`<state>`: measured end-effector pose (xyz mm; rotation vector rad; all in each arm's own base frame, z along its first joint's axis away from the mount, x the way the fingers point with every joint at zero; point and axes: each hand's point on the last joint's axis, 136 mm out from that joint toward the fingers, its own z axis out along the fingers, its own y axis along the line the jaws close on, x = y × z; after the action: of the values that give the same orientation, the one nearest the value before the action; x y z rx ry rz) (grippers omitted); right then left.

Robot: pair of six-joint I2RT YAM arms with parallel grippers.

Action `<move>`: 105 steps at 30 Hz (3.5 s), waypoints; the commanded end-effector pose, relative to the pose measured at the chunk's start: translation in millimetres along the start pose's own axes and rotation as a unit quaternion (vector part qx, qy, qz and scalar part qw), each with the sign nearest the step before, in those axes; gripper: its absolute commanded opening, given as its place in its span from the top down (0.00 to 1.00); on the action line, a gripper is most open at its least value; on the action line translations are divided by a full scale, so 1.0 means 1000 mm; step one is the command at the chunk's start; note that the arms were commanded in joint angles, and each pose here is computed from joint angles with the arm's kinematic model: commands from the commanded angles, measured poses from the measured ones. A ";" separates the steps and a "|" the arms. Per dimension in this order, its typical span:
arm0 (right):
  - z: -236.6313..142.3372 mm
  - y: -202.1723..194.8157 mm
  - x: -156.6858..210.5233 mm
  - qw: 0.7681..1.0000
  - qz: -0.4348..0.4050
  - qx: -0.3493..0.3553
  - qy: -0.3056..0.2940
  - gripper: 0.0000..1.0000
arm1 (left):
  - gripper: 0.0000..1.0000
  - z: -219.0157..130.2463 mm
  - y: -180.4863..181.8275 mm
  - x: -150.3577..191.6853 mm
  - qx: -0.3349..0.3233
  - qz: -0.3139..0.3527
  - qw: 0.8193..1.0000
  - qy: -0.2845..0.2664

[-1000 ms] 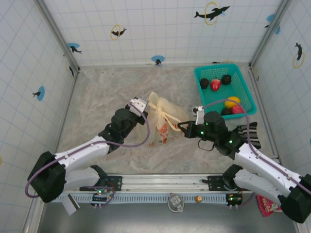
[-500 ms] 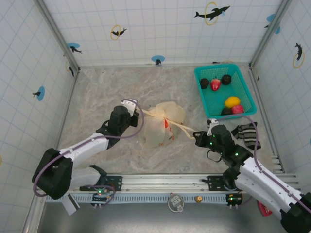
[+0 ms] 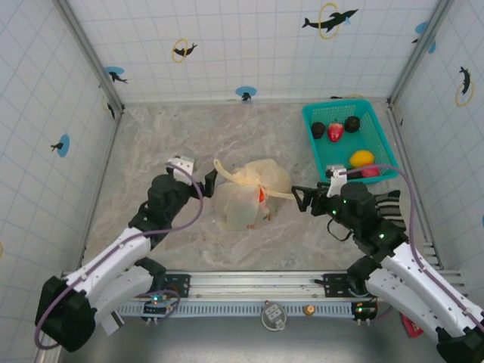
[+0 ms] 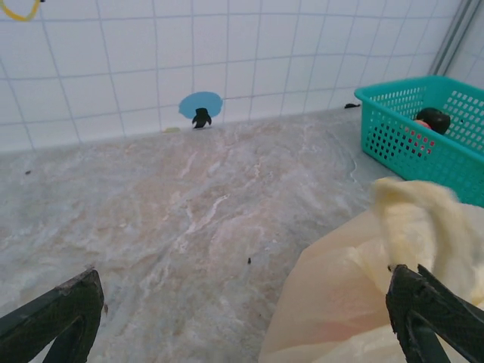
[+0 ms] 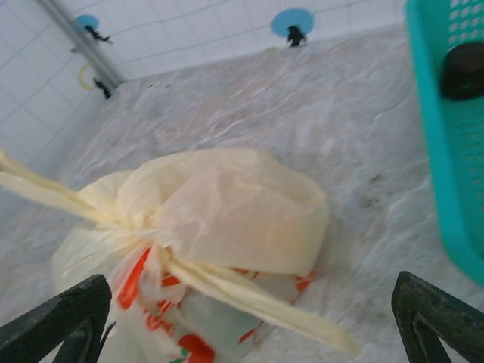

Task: Place the fake fruits into the plastic bag and tie a complex knot

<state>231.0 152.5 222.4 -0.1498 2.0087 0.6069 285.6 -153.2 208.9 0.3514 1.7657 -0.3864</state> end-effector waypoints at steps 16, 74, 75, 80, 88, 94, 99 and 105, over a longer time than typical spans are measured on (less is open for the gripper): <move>-0.032 -0.158 -0.028 0.913 0.066 0.402 -0.029 0.02 | 0.02 -0.023 0.075 0.004 -0.218 0.011 0.976 -0.023; 0.091 -0.209 0.033 0.961 -0.047 0.272 0.014 0.48 | 0.05 -0.027 0.148 0.087 -0.297 -0.016 0.954 0.016; 0.083 -0.205 0.037 0.962 -0.051 0.267 0.000 0.48 | 0.05 -0.026 0.153 0.095 -0.301 -0.022 0.953 0.029; 0.049 -0.214 0.061 0.949 -0.066 0.306 -0.031 0.41 | 0.06 -0.037 0.183 0.125 -0.350 -0.074 0.932 0.054; 0.024 -0.206 0.070 0.952 -0.070 0.264 -0.137 0.37 | 0.03 -0.058 0.175 0.128 -0.337 -0.048 0.940 -0.015; 0.025 -0.202 0.075 0.957 -0.080 0.238 -0.143 0.35 | 0.02 -0.043 0.158 0.131 -0.273 -0.006 0.962 -0.011; 0.061 -0.217 0.086 0.967 -0.067 0.236 -0.064 0.11 | 0.02 -0.020 0.174 0.140 -0.266 -0.048 0.963 0.022; 0.057 -0.219 0.083 0.965 -0.064 0.241 -0.081 0.03 | 0.02 -0.019 0.176 0.146 -0.264 -0.058 0.962 0.038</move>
<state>311.9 1.6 53.2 0.0668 1.9101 0.0373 313.2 22.9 61.6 -0.1247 1.8750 0.0740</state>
